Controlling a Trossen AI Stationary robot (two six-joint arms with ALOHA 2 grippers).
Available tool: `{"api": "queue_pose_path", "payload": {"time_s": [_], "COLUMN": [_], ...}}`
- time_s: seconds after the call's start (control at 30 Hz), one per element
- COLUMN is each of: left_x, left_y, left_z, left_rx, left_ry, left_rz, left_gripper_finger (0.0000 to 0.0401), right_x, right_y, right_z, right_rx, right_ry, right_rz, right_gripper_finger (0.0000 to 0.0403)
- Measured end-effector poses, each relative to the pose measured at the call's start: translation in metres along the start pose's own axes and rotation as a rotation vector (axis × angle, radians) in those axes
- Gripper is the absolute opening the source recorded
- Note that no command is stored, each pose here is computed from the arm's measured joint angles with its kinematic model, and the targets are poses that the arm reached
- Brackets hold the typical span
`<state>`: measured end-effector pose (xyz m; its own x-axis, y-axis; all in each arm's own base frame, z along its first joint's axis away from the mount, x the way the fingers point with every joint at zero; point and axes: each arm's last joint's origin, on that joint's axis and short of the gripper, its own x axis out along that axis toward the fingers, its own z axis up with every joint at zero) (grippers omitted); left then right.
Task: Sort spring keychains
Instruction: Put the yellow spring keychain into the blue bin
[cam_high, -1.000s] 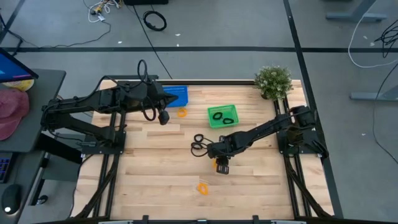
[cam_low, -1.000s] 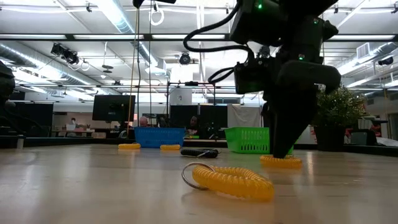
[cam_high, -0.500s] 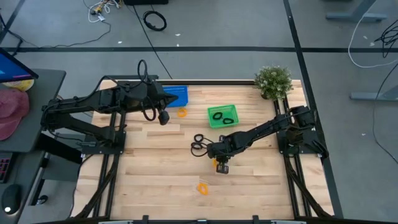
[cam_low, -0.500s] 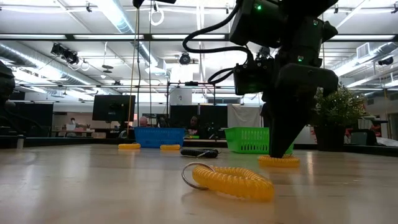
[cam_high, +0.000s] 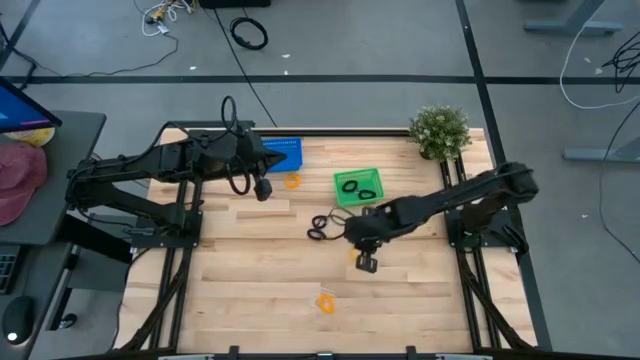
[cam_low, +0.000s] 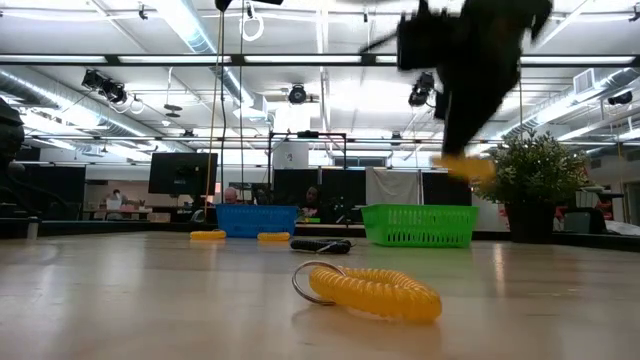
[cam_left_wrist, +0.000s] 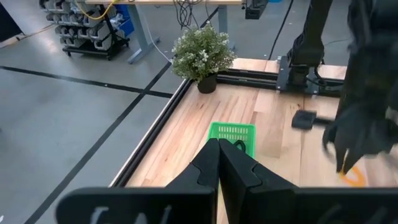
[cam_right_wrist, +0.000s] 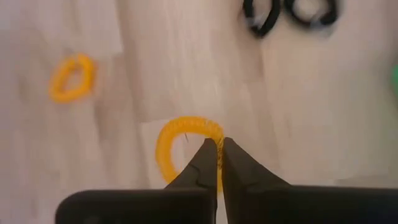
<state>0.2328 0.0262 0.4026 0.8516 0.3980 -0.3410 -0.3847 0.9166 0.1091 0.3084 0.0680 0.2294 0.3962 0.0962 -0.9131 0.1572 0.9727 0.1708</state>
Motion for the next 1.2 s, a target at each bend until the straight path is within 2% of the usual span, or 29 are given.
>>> {"api": "queue_pose_path", "payload": {"time_s": [0.17, 0.37, 0.53, 0.6, 0.73, 0.87, 0.97, 1.2], "left_x": [0.0, 0.0, 0.0, -0.001, -0.004, -0.013, -0.017, -0.016], "left_y": [0.0, 0.0, 0.0, -0.002, -0.007, -0.011, -0.01, -0.008], "left_z": [0.0, 0.003, 0.007, 0.011, 0.024, 0.043, 0.05, 0.051], "left_rx": [-0.001, -0.012, -0.031, -0.061, -0.085, -0.085, -0.099, -0.146], "left_ry": [-0.002, -0.031, -0.075, -0.112, -0.239, -0.453, -0.531, -0.536], "left_rz": [0.0, 0.0, -0.002, -0.034, -0.212, -0.442, -0.459, -0.387], "left_gripper_finger": [0.0009, 0.0009, 0.0009, 0.0009, 0.0009, 0.0009, 0.001, 0.0023], "right_x": [-0.071, -0.162, -0.205, -0.219, -0.239, -0.249, -0.246, -0.23], "right_y": [0.0, -0.004, -0.013, -0.016, -0.014, -0.01, -0.008, -0.003], "right_z": [0.012, 0.017, 0.007, 0.006, 0.012, 0.023, 0.027, 0.054], "right_rx": [0.052, 0.144, 0.249, 0.275, 0.254, 0.19, 0.176, 0.134], "right_ry": [-0.179, -0.519, -0.763, -0.87, -1.062, -1.191, -1.2, -1.269], "right_rz": [0.014, -0.018, -0.11, -0.139, -0.153, -0.147, -0.152, -0.163], "right_gripper_finger": [0.0, 0.0, 0.0, 0.0, 0.0, 0.0, 0.0, 0.0]}}
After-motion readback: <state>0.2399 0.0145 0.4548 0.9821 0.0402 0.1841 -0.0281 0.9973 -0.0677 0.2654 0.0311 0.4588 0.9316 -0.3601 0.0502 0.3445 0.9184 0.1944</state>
